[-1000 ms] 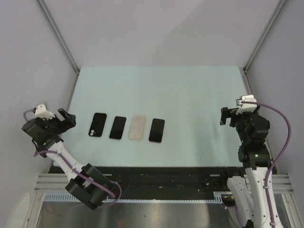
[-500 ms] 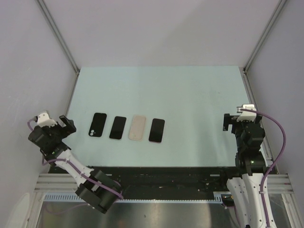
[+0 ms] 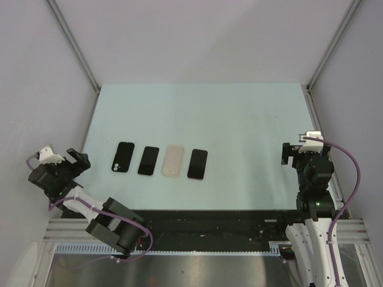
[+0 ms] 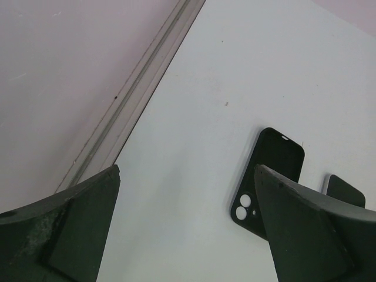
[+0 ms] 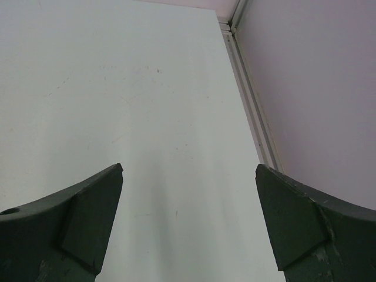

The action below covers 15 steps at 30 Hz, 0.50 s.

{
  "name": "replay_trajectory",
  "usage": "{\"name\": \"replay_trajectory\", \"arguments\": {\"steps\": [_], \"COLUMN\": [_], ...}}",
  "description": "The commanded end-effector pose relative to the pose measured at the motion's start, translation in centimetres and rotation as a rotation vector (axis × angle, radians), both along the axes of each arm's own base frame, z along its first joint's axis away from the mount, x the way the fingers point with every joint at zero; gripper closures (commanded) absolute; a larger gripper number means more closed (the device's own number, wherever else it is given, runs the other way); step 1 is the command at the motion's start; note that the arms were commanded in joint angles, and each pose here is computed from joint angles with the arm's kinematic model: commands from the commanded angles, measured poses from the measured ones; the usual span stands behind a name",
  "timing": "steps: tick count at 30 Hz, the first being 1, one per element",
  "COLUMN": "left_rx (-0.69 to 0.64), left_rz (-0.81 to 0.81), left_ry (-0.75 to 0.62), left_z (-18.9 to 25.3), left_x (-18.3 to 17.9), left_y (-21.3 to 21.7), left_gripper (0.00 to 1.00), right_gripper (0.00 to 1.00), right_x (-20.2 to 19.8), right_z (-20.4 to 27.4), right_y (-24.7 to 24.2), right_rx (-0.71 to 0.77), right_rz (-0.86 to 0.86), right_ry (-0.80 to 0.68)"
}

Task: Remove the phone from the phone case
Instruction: Reset both arms

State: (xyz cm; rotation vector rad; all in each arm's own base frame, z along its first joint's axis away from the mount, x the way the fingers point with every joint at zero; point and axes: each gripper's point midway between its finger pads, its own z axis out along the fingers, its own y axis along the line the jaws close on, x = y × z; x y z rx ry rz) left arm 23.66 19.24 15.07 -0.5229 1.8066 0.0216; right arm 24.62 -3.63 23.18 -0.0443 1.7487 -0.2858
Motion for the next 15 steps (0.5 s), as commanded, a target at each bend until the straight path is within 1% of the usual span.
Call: {"name": "replay_trajectory", "arguments": {"steps": [1, 15], "left_rx": [0.046, 0.017], "left_rz": [-0.056, -0.095], "left_ry": [-0.044, -0.050], "left_z": [1.30, 0.87], "left_x": [0.43, 0.70], "left_y": [-0.35, -0.95], "left_gripper": [0.00, 0.00], "right_gripper": [0.00, 0.00], "right_x": [-0.02, -0.23], "right_z": [1.14, 1.81], "right_y": [-0.24, -0.56], "right_rx": [-0.006, 0.001], "right_rz": [-0.012, -0.033], "right_ry": [-0.041, -0.071]}}
